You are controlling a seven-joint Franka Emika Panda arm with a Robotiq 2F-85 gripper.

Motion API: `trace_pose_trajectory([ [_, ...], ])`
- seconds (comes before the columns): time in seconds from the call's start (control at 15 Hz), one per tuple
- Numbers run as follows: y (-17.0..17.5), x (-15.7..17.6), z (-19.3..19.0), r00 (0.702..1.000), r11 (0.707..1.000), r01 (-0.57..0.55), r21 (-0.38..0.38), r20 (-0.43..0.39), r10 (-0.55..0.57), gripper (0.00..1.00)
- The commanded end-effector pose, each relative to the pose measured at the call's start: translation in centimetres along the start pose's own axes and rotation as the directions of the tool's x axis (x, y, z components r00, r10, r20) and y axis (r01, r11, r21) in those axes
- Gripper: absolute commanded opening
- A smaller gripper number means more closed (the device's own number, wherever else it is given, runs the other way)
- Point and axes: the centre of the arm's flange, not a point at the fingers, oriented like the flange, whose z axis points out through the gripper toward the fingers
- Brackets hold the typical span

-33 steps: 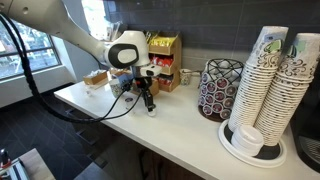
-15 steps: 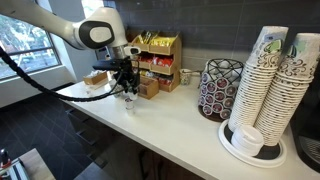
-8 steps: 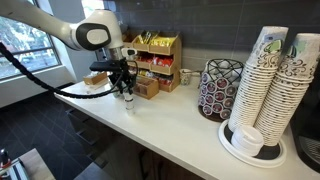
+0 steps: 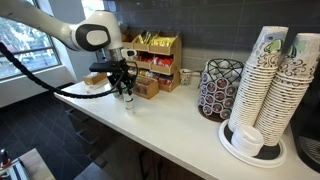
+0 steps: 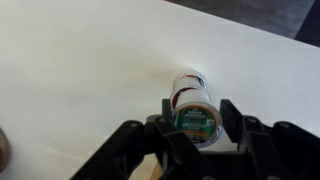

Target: Stack the cups from the top cup to the bottom cup

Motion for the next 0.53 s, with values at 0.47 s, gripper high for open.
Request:
trace_pose_trajectory([
  [0.47, 0.09, -0.33, 0.66, 1.000, 1.000, -0.015, 0.013, 0.000, 0.015, 0.27],
])
